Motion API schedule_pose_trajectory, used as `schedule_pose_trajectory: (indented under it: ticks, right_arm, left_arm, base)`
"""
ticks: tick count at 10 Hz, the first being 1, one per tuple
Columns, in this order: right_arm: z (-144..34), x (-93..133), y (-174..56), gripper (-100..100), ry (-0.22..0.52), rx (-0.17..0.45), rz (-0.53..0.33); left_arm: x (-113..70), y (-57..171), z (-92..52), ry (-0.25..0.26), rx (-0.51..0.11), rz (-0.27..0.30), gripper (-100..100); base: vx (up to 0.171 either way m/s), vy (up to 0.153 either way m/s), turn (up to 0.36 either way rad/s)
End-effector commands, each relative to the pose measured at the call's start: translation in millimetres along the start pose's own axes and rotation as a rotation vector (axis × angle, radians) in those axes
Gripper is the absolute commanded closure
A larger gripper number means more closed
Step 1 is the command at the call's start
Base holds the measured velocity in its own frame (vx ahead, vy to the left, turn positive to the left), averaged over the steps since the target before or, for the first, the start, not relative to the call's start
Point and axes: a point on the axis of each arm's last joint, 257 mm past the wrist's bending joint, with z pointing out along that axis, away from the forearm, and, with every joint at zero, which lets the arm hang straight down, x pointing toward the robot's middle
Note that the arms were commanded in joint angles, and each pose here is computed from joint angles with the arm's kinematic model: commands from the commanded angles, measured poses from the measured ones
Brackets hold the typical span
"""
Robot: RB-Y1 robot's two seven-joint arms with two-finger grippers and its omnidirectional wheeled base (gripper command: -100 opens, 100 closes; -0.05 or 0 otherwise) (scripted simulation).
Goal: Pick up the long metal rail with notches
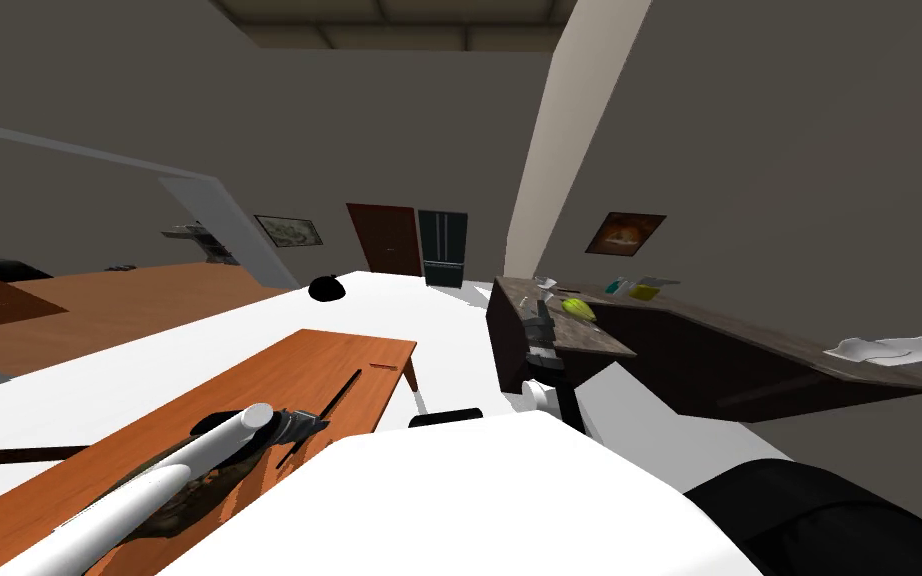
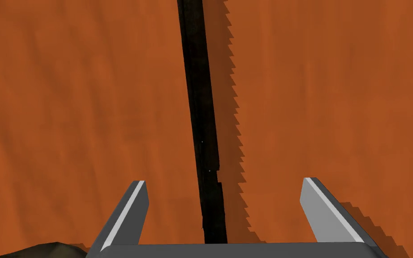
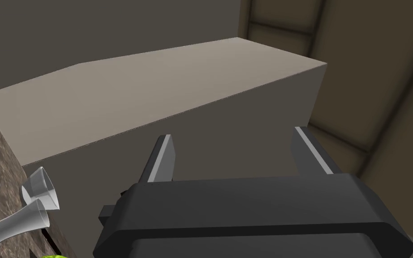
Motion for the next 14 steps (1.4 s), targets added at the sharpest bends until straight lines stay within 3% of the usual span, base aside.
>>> schedule_pose_trajectory:
  ticks: [1,3,4,5,6,8,9,10,14]
  right_arm:
    - [0.0,0,0,0,0.000,0.000,0.000]
    - [0.0,0,0,0,0.000,0.000,0.000]
    - [0.0,0,0,0,0.000,0.000,0.000]
    - [0.0,0,0,0,0.000,0.000,0.000]
    - [0.0,0,0,0,0.000,0.000,0.000]
    - [-0.1,0,0,0,0.000,0.000,0.000]
    - [-0.1,0,0,0,0.000,0.000,0.000]
    - [-0.1,0,0,0,0.000,0.000,0.000]
    - [0.0,0,0,0,0.000,0.000,0.000]
  left_arm:
    - [-9.8,-3,-2.5,-0.021,-0.013,-0.065,-100]
    - [-17.8,-4,-3.7,-0.036,-0.027,-0.126,-100]
    - [-14.9,-4,-2.9,-0.031,-0.022,-0.105,-100]
    - [-15.5,-4,-3.0,-0.032,-0.024,-0.110,0]
    - [-16.9,6,7.0,-0.030,-0.022,-0.106,-100]
    - [-18.3,15,16.7,-0.028,-0.021,-0.102,-100]
    - [-18.0,13,12.4,-0.028,-0.022,-0.102,-100]
    - [-17.6,13,12.8,-0.027,-0.021,-0.103,100]
    - [-17.0,11,11.8,-0.026,-0.018,-0.104,100]
  base:
    - [-0.019,0.033,-0.195]
    - [-0.026,0.035,-0.135]
    - [-0.011,0.016,-0.013]
    - [0.000,0.000,0.000]
    - [0.020,0.029,0.020]
    - [0.037,0.045,0.010]
    - [0.019,0.020,-0.001]
    - [0.000,0.000,0.000]
    - [0.000,0.000,0.000]
